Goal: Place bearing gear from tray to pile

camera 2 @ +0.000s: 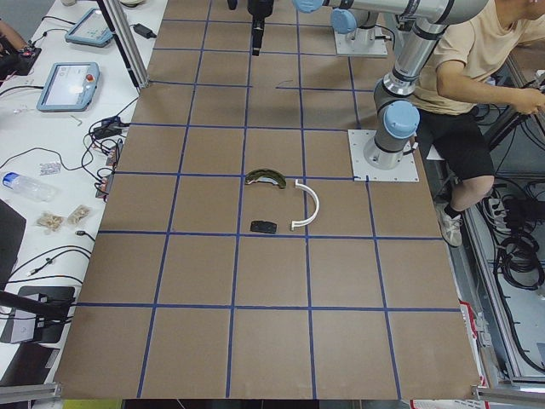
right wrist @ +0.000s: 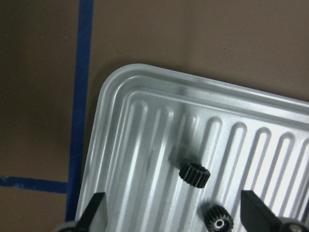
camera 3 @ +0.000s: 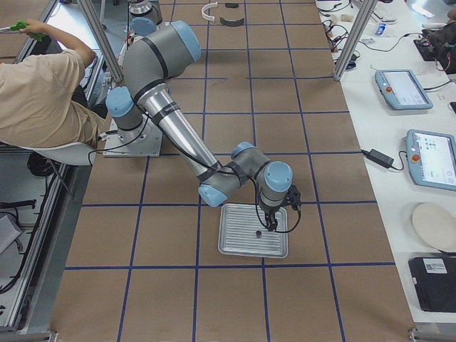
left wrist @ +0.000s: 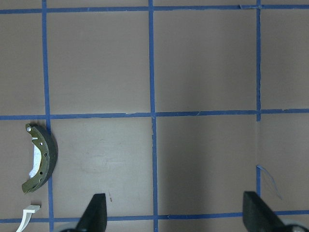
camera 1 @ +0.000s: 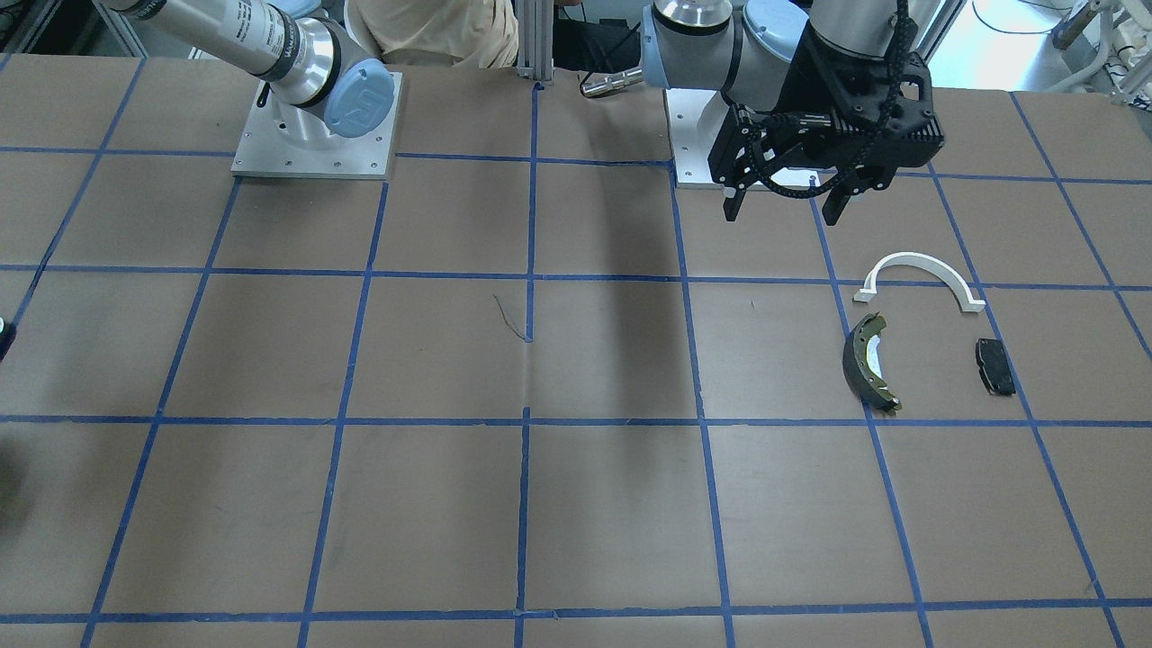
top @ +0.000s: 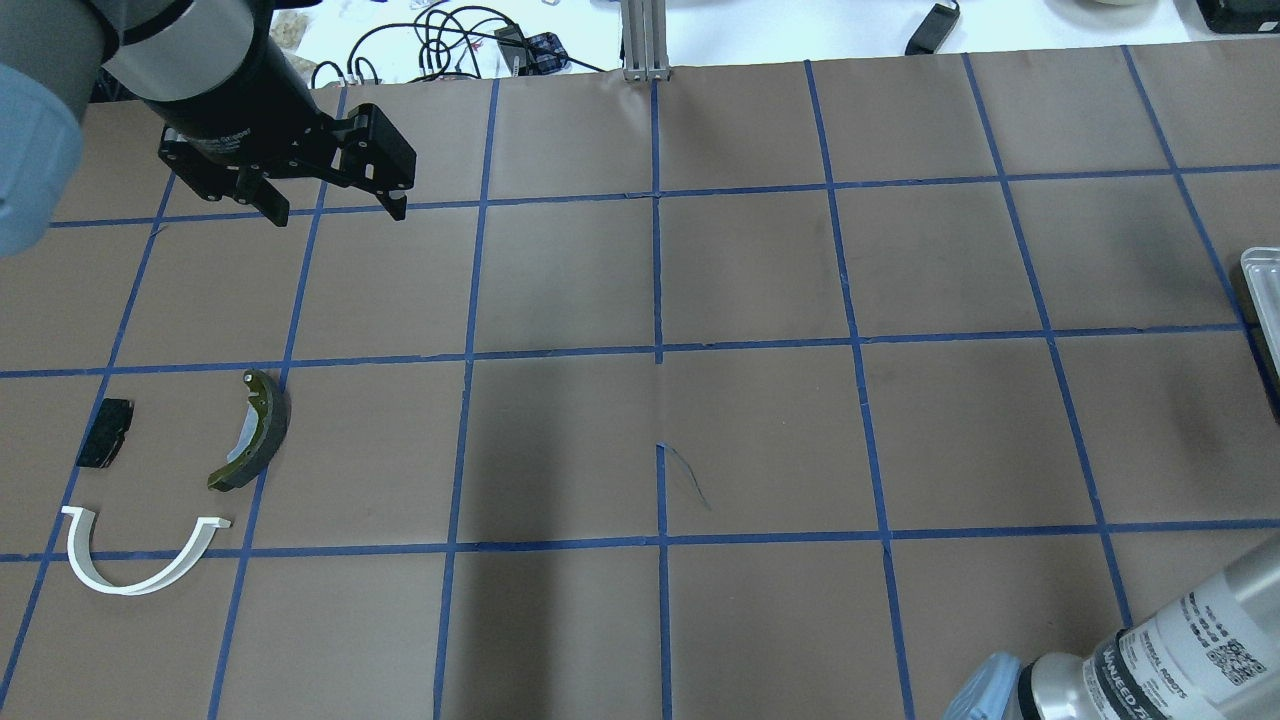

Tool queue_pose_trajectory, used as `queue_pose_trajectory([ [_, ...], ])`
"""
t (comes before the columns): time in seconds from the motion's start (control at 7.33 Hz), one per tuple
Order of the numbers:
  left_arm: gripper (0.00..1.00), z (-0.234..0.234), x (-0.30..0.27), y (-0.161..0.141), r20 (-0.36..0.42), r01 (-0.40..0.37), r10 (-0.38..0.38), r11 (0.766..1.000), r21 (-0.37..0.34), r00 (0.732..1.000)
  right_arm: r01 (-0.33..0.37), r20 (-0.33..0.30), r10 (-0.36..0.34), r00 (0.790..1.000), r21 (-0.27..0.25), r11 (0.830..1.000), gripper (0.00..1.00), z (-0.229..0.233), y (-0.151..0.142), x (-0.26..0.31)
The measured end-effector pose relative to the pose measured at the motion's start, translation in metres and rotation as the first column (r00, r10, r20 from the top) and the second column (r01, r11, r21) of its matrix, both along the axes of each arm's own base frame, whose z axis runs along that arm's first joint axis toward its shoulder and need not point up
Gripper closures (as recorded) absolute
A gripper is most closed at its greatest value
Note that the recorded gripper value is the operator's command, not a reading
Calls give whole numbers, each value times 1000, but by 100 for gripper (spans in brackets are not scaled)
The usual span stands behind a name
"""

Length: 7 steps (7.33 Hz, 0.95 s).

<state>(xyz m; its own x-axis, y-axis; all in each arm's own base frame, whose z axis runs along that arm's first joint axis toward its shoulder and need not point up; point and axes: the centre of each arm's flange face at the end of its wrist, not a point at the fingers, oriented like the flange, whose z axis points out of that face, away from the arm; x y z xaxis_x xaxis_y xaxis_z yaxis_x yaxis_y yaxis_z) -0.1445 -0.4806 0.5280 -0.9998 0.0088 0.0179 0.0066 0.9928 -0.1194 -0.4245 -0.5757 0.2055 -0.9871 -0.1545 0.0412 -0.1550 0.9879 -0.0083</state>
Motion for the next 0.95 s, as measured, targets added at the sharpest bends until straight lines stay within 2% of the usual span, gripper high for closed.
queue_pose_trajectory([
  [0.27, 0, -1, 0, 0, 0, 0, 0, 1000, 1, 1000, -27, 0, 27, 1000, 6, 1000, 17, -10, -4, -6],
  [0.55, 0, -1, 0, 0, 0, 0, 0, 1000, 1, 1000, -42, -10, 42, 999, 2, 999, 35, -21, -12, -14],
  [0.82, 0, -1, 0, 0, 0, 0, 0, 1000, 1, 1000, -45, -12, 45, 999, 3, 999, 47, -25, -13, -16],
  [0.95, 0, -1, 0, 0, 0, 0, 0, 1000, 1, 1000, -45, -14, 45, 999, 2, 999, 59, -24, -14, -16],
])
